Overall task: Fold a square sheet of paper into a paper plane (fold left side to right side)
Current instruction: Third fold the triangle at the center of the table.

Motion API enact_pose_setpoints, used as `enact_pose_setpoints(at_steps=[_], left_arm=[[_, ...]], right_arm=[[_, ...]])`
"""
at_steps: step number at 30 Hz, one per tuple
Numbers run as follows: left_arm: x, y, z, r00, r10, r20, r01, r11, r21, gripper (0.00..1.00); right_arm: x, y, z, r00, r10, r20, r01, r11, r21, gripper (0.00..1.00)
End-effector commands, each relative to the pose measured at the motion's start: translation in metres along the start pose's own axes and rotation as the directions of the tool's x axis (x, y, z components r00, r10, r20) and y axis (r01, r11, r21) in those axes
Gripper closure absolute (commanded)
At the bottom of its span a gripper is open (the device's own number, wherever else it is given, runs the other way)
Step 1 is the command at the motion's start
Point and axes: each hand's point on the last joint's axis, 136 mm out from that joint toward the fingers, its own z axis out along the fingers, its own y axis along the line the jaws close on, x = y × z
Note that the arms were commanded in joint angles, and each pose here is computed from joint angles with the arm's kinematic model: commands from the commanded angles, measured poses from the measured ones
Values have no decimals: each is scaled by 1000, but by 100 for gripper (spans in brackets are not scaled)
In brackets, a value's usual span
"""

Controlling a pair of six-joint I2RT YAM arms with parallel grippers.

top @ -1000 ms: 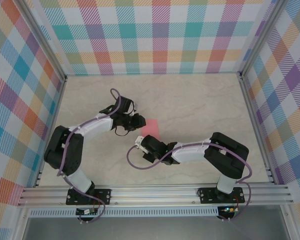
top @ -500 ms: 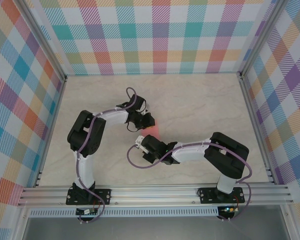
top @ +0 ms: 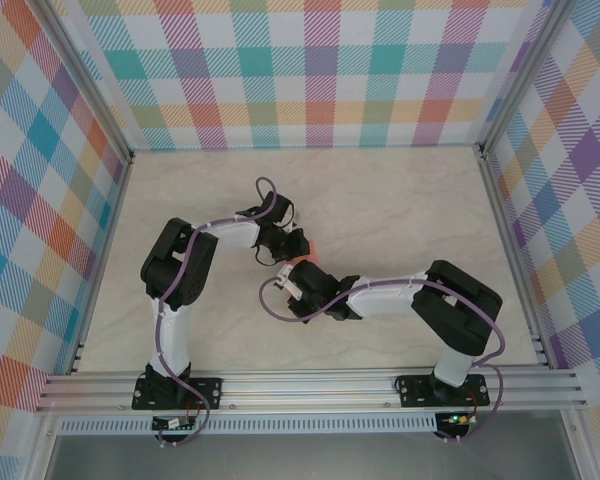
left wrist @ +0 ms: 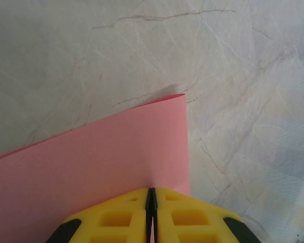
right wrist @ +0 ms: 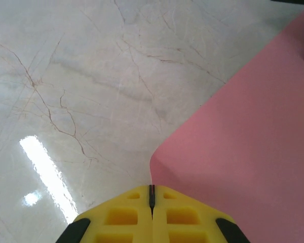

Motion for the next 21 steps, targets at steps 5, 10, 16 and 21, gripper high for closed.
enact_pose_setpoints(at_steps=[5,10,16,21], left_arm=[[22,32,18,997,-10,-77,2,994,-108,90],[22,31,19,997,-9,-80,1,994,-107,91],[23,33,20,997,-10,-83,0,994,-113,91],[23,33,21,996,-9,-84,-1,993,-116,92]], right_arm=[[-19,-8,-15,978,210,13,-205,965,-161,100],[-16,-26,-15,947,321,-5,-316,929,-195,100],[-8,-41,-12,921,387,-38,-387,902,-194,100],[-6,-57,-11,897,438,-57,-441,879,-179,100]])
